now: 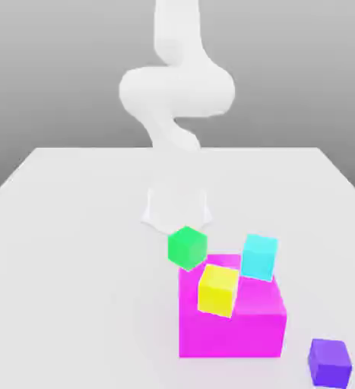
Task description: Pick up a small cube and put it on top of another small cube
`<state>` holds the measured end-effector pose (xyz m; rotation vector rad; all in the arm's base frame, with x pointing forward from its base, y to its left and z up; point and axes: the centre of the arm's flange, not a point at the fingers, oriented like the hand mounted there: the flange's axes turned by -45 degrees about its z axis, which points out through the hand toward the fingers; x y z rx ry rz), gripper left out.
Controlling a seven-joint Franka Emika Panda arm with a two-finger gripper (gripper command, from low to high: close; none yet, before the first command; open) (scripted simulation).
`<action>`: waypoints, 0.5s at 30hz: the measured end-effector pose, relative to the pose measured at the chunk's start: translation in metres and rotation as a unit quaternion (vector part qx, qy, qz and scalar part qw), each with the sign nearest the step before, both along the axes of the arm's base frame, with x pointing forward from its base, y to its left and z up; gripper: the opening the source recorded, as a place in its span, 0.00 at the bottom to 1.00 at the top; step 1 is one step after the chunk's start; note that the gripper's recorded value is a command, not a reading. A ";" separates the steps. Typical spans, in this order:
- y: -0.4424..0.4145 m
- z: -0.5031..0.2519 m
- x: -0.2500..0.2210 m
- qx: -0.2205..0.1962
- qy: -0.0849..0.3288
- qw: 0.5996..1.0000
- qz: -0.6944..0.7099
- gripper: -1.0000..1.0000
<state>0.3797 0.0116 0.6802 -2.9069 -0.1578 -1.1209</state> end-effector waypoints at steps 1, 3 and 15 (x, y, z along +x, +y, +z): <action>0.006 -0.014 0.014 -0.007 0.013 1.000 0.024 0.50; 0.020 -0.042 0.038 -0.020 0.038 0.997 0.070 0.50; 0.125 -0.236 0.119 -0.110 0.158 0.926 0.325 0.50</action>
